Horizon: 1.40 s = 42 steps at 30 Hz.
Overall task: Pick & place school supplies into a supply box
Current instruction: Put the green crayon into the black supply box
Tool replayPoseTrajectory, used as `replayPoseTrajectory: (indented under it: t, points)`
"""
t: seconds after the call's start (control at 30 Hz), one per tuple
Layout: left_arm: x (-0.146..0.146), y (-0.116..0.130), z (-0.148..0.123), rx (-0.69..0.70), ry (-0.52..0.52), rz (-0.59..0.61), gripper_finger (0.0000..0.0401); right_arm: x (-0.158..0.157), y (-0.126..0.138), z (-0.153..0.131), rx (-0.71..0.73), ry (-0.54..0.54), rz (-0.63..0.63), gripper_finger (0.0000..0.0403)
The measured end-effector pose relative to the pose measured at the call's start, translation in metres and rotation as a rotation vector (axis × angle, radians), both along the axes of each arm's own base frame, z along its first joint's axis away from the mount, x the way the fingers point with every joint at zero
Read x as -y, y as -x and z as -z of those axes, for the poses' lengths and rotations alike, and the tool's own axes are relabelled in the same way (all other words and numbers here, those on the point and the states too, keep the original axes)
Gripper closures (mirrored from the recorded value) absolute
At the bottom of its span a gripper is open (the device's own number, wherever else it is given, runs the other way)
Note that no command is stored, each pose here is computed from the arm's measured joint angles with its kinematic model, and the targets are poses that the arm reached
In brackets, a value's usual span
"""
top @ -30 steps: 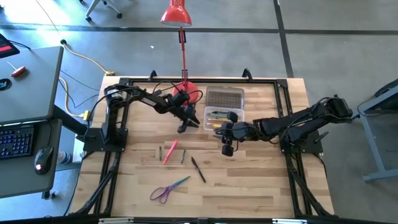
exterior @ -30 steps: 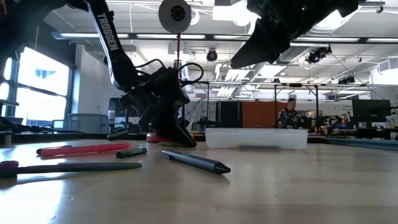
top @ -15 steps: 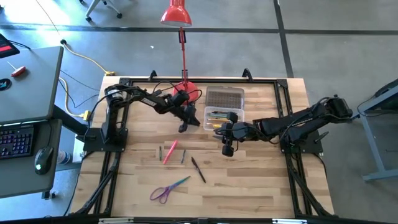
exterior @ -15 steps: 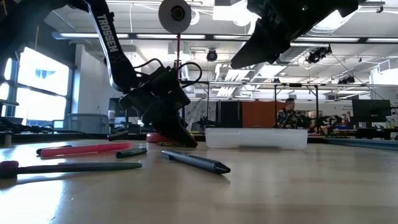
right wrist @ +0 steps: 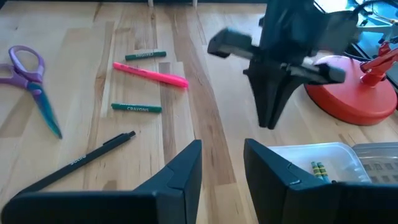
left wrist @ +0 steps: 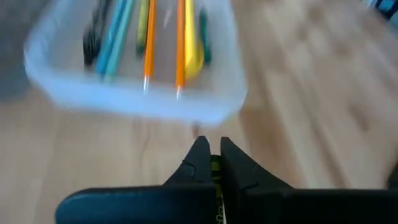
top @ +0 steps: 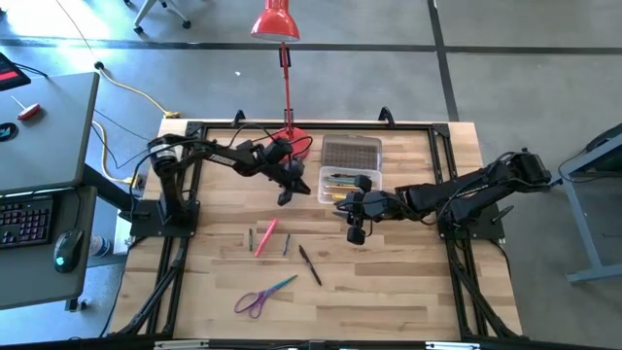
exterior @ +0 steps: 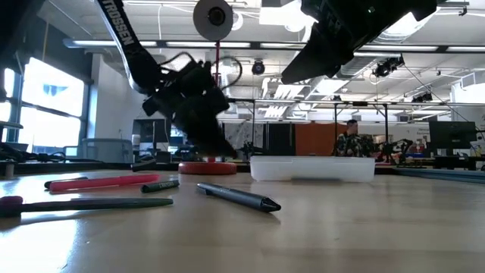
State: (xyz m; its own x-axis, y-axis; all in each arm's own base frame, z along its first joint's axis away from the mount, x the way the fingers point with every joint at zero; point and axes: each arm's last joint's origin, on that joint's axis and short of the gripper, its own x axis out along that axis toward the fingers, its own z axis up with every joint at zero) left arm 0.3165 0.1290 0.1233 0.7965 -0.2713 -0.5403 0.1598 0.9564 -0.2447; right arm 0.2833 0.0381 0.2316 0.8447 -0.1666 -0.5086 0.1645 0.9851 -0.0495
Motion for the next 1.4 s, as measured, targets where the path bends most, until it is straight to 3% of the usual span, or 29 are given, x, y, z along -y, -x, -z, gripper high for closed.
replayPoseTrajectory:
  t: [0.27,0.47,0.6,0.77,0.93,1.23,1.4]
  points:
    - [0.037,-0.033,-0.036,0.311,-0.12,0.01,0.0361,0.001,0.0,0.0,0.003,0.013,0.021,0.0304]
    - [0.051,-0.068,-0.047,0.334,-0.248,-0.006,0.0357,-0.008,0.002,0.001,0.001,-0.058,0.013,0.0304]
    - [0.043,-0.094,-0.045,0.293,-0.267,-0.06,0.0347,-0.024,0.006,0.002,-0.022,-0.065,-0.038,0.0304]
    - [0.03,-0.122,-0.029,0.162,-0.189,-0.068,0.0345,-0.046,0.013,0.003,-0.031,-0.046,-0.097,0.0304]
    - [0.025,-0.144,-0.017,0.087,-0.184,-0.087,0.0344,-0.053,0.017,0.005,-0.037,0.006,-0.067,0.0304]
    - [0.021,-0.151,-0.019,0.038,-0.208,-0.137,0.0341,-0.05,0.023,0.012,-0.113,0.003,0.009,0.0304]
    - [0.021,-0.151,-0.018,0.032,-0.205,-0.133,0.0303,-0.049,0.025,0.014,-0.132,-0.039,0.046,0.0304]
